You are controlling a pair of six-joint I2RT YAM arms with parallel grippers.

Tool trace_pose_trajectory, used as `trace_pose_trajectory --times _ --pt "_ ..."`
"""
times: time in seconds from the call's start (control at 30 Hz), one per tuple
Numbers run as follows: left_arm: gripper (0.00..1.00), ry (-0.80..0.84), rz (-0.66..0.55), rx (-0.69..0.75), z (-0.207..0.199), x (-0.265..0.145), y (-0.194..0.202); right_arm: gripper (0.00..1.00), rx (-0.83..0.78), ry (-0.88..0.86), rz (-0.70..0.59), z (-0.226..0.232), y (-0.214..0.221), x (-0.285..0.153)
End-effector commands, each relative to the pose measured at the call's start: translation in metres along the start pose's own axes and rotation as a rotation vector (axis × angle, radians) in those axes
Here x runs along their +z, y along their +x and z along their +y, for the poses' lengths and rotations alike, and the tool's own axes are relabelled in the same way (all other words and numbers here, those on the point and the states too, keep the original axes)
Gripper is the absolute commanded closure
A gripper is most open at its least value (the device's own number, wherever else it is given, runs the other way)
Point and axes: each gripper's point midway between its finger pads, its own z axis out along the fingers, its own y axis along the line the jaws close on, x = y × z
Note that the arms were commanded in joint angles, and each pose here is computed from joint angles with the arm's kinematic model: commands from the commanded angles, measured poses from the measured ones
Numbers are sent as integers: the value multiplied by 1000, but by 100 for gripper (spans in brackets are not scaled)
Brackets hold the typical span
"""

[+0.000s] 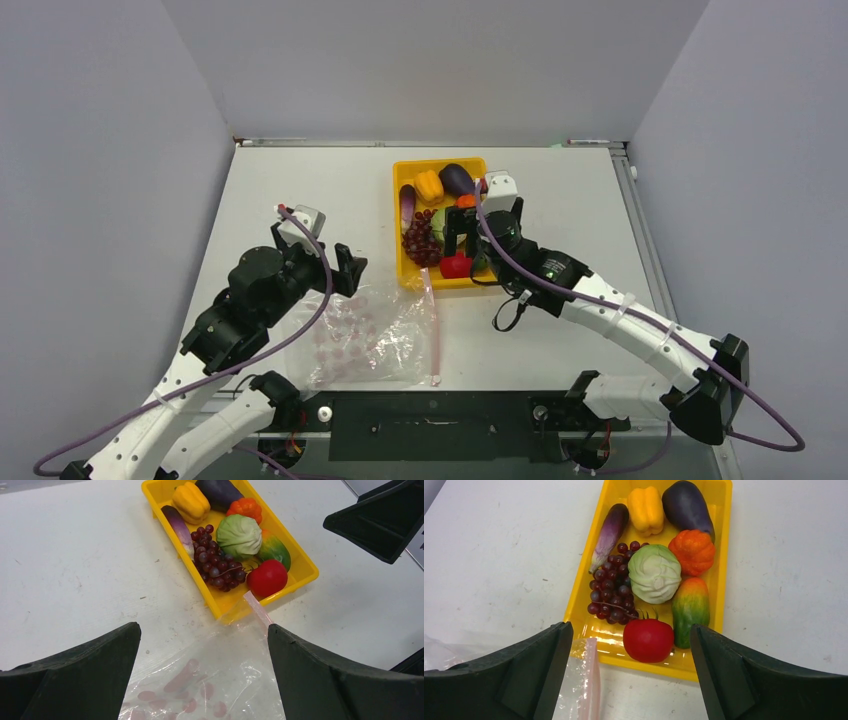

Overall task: Place the food in the zip-top bag and seal the zipper
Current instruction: Move the bin to the center of the board.

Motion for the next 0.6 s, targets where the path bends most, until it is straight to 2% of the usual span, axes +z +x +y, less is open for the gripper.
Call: trace_pose_trajectory --times 0.0,0.57 --pt "4 10 -60 -6 -3 -6 -22 10 25 -49 -24 18 -19 3" --pt "4 -69 -37 -17 12 -4 -18 9 -14 -164 9 60 -18 28"
